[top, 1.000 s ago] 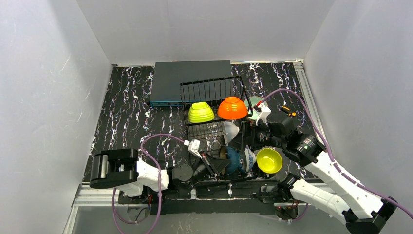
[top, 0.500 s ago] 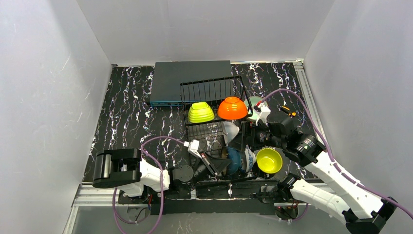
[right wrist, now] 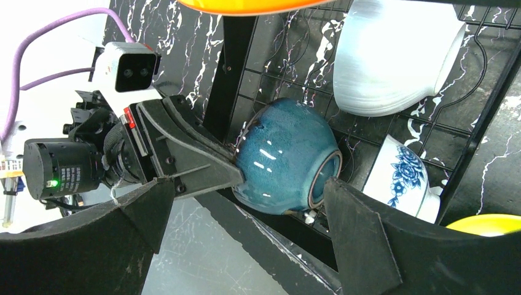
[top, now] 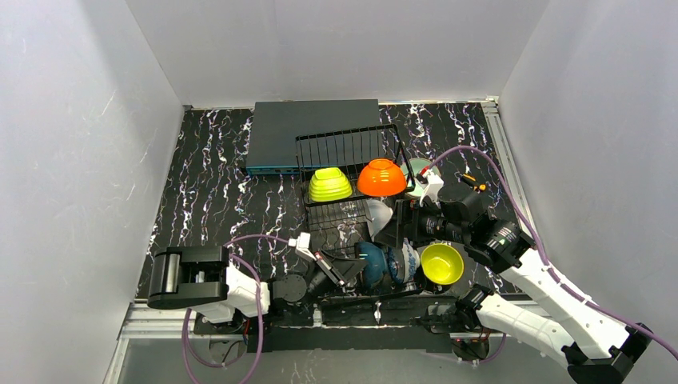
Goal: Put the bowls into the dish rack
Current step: Place the bowl in the dish rack.
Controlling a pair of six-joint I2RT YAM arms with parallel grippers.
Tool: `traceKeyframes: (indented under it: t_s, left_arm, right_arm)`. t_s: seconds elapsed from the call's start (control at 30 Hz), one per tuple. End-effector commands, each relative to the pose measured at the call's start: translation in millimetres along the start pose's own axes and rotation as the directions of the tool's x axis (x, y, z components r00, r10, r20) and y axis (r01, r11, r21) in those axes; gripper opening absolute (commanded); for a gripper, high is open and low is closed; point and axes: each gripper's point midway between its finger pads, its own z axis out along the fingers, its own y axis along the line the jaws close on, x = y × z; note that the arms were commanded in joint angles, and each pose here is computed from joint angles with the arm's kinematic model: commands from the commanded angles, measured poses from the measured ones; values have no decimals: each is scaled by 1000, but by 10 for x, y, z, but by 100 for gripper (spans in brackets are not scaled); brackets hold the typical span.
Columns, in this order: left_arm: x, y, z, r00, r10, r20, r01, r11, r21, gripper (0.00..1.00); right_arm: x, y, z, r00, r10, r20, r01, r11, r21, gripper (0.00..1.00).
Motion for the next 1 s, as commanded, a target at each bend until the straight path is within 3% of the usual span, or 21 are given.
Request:
traceKeyframes:
  t_s: [0.0,0.47,0.57,0.63,0.77,0.97]
  left_arm:
    - [-36,132,-90,1000,-22,8,23,999,-38,0]
    - [-18,245,-177,998,-58,-15,56,996,-65,2]
    - [-1,219,-185,999,-19,-31,18,998,-52,42]
    - [-3,218,-187,999,-14,-31,12,999,-52,55]
    - [-34,266,-206,1000,-22,-18,21,998,-66,65]
    - [-82,170,-211,999,39,-10,-40,999,-37,71]
  right_arm:
    - [-97,72,-11,999,-26,38,27,999,-32,99]
    - [-172,91,-64,997,-47,59,48,999,-20,99]
    - [-190,62,-81,996,-51,69,52,999,-1,99]
    - [-200,45,-92,996,-56,75,55,998,10,99]
    - [-236,10,-126,994,-60,94,57,998,38,99]
    - [-297,-114,-208,989,-63,133,47,992,117,99]
